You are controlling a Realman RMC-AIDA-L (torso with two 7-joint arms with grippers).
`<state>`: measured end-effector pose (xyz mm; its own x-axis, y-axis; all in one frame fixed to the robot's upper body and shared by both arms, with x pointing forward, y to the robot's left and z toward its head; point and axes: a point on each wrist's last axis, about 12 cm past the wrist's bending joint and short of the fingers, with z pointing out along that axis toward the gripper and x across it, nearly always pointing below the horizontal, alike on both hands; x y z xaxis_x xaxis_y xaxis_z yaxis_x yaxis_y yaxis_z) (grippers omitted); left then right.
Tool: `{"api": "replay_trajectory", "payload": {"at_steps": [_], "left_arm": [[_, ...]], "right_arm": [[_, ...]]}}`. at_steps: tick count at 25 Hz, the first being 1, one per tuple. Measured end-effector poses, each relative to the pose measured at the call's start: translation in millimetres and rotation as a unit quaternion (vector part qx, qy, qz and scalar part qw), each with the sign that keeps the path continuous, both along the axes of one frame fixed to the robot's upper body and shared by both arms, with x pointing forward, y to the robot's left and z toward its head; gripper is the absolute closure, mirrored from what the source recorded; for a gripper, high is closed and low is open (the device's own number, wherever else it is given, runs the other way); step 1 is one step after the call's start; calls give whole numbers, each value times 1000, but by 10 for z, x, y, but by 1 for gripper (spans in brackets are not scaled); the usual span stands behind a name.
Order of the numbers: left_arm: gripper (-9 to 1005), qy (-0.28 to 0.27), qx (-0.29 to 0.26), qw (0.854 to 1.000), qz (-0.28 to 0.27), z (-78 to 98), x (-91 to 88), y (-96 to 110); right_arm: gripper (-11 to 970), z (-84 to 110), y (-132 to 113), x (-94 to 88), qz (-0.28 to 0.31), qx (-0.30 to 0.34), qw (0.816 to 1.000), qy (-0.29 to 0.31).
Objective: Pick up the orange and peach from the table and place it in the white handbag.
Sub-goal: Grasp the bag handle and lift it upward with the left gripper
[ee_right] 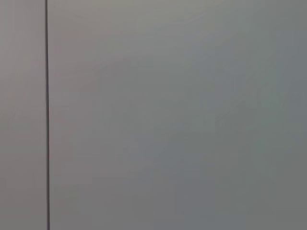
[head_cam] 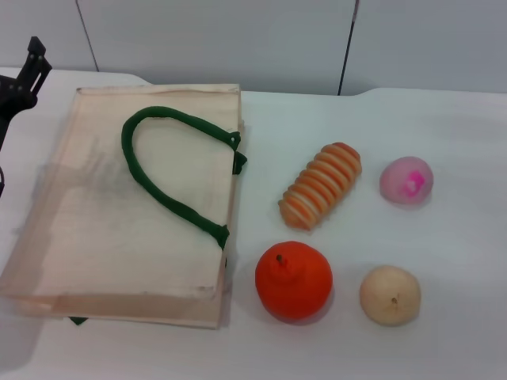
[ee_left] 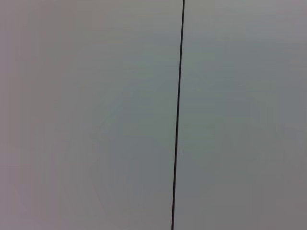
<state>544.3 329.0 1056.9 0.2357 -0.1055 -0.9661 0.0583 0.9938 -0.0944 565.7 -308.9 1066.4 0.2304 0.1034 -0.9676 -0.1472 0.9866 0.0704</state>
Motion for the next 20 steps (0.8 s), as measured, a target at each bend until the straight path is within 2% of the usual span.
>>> {"api": "replay_trajectory", "payload": {"at_steps": [20], "left_arm": [[112,2,-2,1000,0,-2,6,0]], "right_arm": [[71,-19,9,21,2,-2,1000,12]]}}
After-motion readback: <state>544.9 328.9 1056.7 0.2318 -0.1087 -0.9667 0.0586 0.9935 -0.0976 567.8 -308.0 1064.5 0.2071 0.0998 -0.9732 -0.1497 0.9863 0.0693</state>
